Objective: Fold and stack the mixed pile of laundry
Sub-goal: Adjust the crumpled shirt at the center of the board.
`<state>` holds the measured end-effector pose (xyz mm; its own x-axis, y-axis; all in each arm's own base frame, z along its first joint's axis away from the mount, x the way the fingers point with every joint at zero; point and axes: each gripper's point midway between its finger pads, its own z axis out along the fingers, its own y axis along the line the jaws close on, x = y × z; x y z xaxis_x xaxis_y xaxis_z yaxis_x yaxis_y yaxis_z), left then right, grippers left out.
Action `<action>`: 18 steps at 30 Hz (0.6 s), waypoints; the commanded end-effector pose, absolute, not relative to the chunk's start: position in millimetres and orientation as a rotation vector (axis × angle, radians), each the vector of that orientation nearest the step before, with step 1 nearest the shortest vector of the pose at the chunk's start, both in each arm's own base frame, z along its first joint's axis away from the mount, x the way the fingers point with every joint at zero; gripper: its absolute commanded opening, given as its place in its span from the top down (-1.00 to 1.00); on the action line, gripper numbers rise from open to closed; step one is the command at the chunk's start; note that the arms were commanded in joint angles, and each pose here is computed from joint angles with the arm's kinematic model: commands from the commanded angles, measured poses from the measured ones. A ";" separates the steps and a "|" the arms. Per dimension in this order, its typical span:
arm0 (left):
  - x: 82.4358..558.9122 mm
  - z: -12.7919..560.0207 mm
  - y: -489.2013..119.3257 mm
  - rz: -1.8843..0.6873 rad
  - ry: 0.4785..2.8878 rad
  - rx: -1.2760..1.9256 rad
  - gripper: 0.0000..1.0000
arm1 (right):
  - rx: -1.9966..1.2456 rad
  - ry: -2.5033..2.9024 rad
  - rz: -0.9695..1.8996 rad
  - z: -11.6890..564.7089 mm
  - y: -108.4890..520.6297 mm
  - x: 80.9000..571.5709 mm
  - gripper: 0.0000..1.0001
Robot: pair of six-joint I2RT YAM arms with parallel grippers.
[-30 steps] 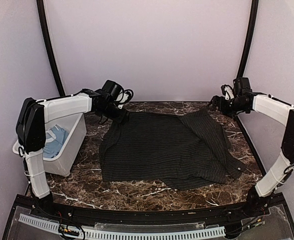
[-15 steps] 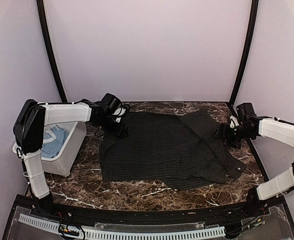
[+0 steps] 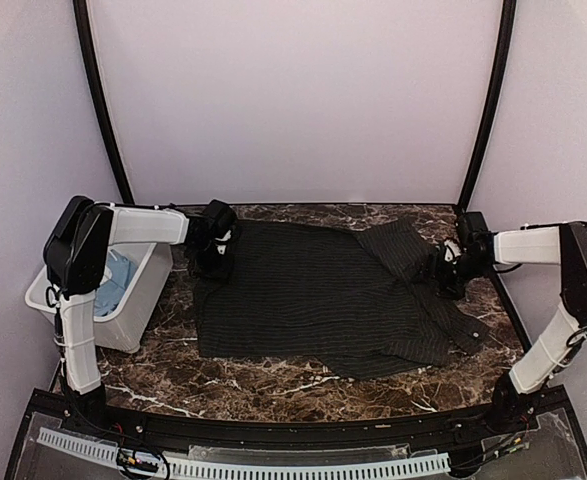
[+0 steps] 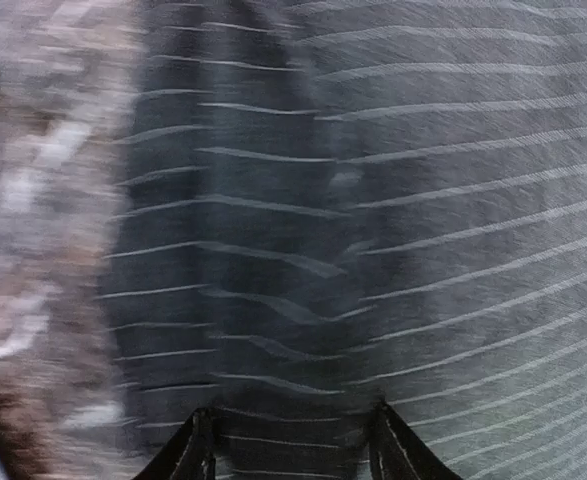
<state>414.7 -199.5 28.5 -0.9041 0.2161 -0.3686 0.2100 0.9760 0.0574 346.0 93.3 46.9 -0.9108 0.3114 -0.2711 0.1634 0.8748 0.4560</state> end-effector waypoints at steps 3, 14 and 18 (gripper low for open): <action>438.8 86.5 -147.9 0.510 2.522 0.173 -0.04 | 0.288 2.592 0.567 87.6 86.2 365.4 -0.58; 456.2 103.3 -159.5 0.533 2.467 0.213 -0.12 | 0.308 2.598 0.633 99.7 82.2 331.5 -0.82; 456.7 102.6 -169.0 0.473 2.491 0.234 -0.13 | 0.332 2.611 0.688 97.2 87.7 321.1 -0.88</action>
<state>453.0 -166.2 90.2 -0.8176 0.2654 -0.5110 0.0476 0.9155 0.3994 335.7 81.7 99.9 -0.8689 0.3207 -0.3771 0.1118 0.8692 0.4816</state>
